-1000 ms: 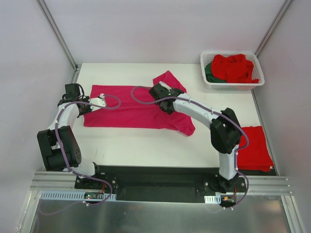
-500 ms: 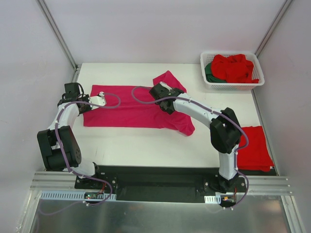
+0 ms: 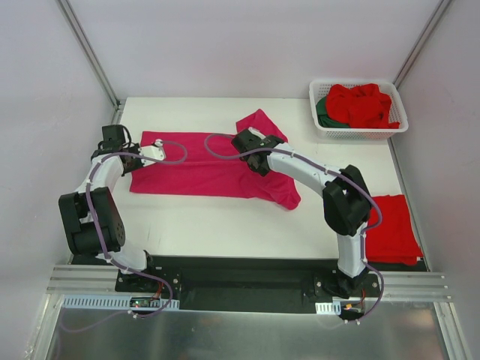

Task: Fold and stack the t-shirts

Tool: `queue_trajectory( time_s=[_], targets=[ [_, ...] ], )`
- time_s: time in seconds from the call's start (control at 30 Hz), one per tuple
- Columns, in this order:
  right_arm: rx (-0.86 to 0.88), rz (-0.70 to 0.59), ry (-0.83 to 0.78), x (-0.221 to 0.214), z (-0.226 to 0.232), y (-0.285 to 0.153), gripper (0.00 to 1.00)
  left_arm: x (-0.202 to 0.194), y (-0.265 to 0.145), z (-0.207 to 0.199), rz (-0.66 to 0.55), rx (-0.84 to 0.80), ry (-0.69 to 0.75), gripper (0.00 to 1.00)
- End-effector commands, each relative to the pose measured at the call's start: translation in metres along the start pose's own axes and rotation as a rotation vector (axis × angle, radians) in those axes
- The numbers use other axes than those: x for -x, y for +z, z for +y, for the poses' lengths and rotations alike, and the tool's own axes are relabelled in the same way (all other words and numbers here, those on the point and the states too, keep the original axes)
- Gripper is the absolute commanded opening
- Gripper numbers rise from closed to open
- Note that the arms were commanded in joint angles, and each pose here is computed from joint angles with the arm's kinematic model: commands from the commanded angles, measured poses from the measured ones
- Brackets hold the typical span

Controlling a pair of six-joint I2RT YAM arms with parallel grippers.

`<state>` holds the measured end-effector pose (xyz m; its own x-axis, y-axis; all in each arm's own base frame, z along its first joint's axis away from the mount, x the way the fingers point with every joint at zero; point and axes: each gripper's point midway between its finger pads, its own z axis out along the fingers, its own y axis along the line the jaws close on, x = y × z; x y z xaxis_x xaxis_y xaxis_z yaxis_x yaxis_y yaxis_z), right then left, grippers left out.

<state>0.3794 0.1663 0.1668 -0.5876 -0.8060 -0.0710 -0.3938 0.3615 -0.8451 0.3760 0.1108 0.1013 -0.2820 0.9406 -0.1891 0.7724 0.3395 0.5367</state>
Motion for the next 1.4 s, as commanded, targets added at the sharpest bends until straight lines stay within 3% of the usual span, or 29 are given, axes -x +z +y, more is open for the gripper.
queue_trajectory(
  time_s=[0.0,0.43,1.37],
  targets=[
    [-0.019,0.016,0.026,-0.002,-0.014,-0.002,0.01,0.013,0.001,0.017,-0.036,0.032,0.001,0.0],
    [-0.004,0.033,0.016,-0.004,-0.008,0.004,0.01,0.027,0.009,0.025,-0.036,0.032,0.029,0.0],
    [0.015,0.032,0.028,0.0,-0.006,0.007,0.01,0.009,0.017,0.009,0.044,-0.005,0.033,0.0]
  ],
)
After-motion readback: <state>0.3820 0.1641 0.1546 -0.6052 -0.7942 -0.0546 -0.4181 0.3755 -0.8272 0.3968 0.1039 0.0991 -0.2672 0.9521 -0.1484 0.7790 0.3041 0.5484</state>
